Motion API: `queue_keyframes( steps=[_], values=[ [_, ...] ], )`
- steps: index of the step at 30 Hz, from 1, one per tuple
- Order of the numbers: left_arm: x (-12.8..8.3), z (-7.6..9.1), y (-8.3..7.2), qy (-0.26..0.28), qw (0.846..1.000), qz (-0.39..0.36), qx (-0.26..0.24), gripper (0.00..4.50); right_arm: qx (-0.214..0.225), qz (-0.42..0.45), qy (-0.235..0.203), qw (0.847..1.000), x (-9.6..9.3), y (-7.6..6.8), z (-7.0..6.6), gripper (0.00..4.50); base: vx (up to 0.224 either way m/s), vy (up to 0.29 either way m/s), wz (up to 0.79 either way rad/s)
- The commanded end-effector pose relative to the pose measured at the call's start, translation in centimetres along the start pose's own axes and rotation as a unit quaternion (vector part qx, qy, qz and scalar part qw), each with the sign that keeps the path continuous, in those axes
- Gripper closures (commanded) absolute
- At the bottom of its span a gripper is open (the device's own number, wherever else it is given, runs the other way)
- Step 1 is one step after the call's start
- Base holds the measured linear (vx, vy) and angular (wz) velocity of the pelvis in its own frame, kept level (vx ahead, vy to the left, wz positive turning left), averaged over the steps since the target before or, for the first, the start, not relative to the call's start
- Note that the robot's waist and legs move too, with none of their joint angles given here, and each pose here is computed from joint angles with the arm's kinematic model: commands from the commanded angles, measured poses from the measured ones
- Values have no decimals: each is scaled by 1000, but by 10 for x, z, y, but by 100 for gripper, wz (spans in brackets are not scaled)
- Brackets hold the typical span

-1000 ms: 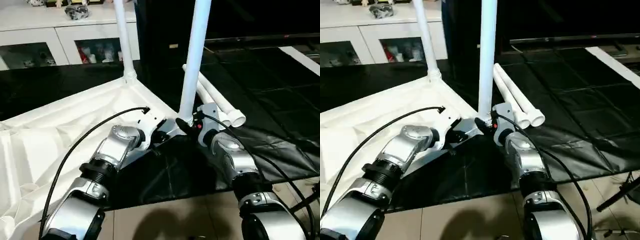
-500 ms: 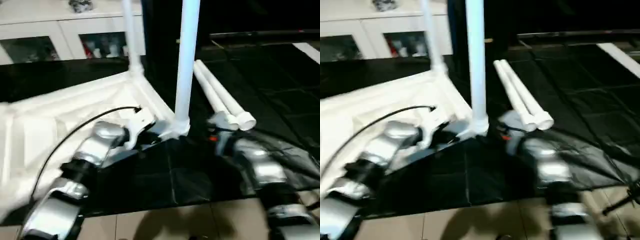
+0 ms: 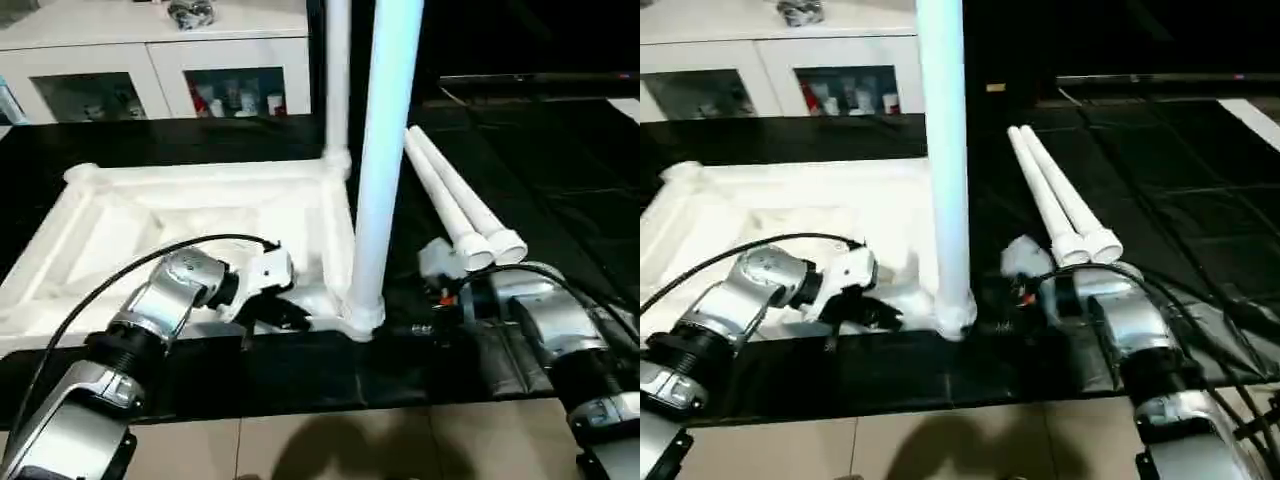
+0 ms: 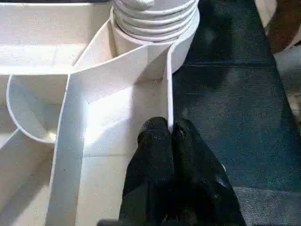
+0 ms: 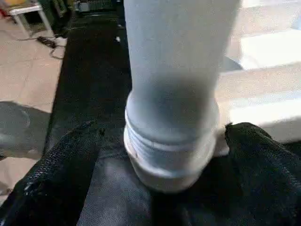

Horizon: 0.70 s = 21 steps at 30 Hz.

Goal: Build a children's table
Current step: Rotate leg to tighten

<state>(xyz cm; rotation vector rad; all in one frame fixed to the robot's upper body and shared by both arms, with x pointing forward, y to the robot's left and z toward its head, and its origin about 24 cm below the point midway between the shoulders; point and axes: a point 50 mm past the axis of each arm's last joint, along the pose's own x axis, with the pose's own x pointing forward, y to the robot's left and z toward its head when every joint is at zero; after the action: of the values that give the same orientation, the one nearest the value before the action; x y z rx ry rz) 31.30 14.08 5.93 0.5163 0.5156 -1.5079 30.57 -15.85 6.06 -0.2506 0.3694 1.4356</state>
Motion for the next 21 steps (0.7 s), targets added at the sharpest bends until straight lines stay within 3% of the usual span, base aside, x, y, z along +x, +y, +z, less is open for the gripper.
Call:
queue_keyframes(
  steps=[1, 7, 21],
  values=[
    [7, 3, -6, 14, 999, -46, 23, 450, -10, 17, -2, 1000, 5, -2, 8, 6, 0, 0, 0],
    [8, 3, -10, 16, 997, -64, 32, 450, -3, 38, -7, 999, 11, -2, 10, 37, 0, 0, 0],
    [8, 1, -12, 20, 997, -69, 31, 450, 10, 50, -17, 999, 17, -1, 9, 156, 0, 0, 0]
  ],
)
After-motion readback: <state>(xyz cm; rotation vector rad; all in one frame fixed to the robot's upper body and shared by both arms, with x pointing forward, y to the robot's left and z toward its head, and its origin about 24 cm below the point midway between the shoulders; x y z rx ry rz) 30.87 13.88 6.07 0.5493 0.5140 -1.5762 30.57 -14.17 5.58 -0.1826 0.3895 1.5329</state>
